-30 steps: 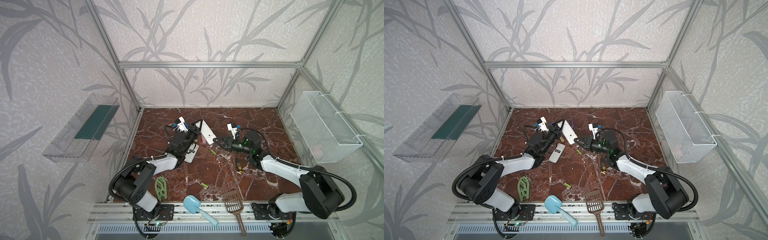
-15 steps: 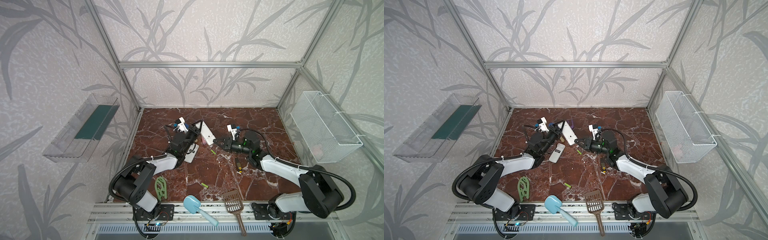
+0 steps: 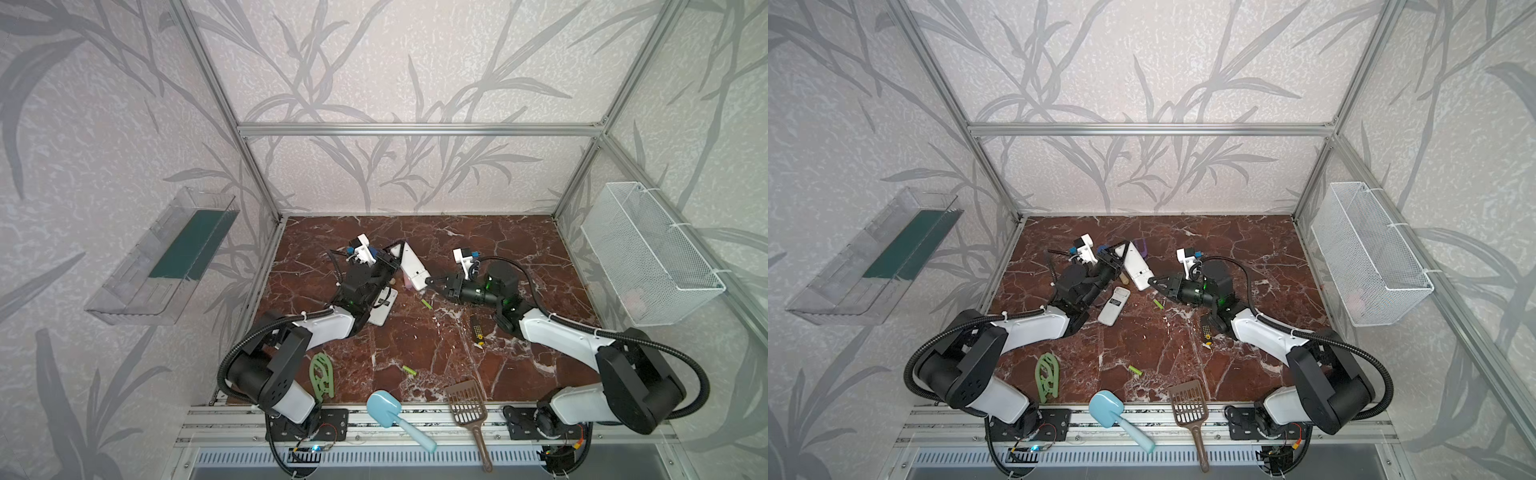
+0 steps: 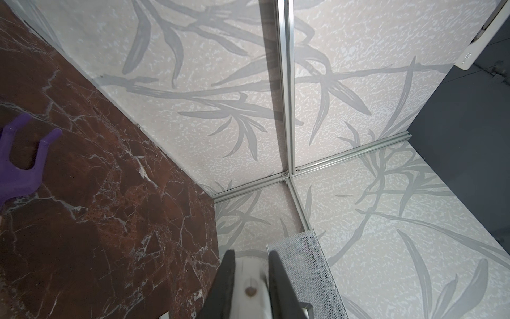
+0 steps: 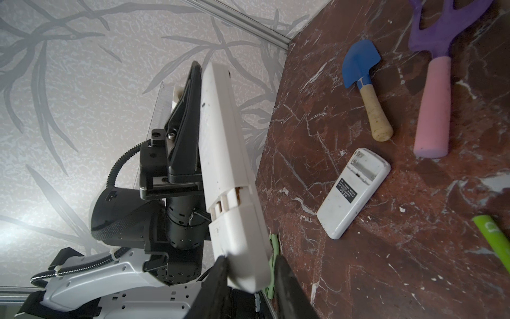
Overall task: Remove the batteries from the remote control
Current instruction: 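Draw the right gripper with the opened remote away from the left gripper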
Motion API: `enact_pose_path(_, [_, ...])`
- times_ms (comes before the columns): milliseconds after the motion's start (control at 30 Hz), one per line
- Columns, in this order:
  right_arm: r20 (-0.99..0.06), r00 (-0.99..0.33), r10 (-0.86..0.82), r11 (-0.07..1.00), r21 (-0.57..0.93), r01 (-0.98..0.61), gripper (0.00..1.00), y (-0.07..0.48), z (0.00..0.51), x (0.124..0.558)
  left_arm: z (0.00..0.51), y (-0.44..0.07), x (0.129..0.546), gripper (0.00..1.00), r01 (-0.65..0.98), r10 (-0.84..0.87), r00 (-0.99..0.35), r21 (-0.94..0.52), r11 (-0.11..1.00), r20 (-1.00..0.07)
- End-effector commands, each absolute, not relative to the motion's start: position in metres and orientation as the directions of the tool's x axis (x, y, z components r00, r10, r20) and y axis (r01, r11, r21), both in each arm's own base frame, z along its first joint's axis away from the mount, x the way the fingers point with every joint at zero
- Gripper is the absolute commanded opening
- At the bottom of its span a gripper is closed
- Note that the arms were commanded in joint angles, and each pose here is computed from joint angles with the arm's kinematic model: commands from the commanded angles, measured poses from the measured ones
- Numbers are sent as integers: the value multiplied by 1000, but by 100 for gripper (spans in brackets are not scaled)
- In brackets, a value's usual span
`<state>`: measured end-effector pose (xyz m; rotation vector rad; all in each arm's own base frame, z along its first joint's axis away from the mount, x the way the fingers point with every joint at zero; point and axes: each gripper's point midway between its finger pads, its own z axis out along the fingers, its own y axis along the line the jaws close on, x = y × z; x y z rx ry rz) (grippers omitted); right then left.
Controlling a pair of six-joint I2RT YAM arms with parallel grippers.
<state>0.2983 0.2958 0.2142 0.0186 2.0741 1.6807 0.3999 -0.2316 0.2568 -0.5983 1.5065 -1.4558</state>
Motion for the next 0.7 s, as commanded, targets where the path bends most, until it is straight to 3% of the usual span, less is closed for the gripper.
enact_pose_path(0, [-375,-874,308,212,923,-322,32,302,232,303,283,-231,399,0,315,-859,-435,-939,135,-270])
enact_pose_path(300, [-380,-876,298,216,921,-326,16,301,233,298,281,-229,400,0,312,-860,-430,-939,145,-276])
enact_pose_path(667, [-399,-867,299,216,913,-346,11,298,242,294,274,-229,401,0,298,-853,-429,-938,178,-298])
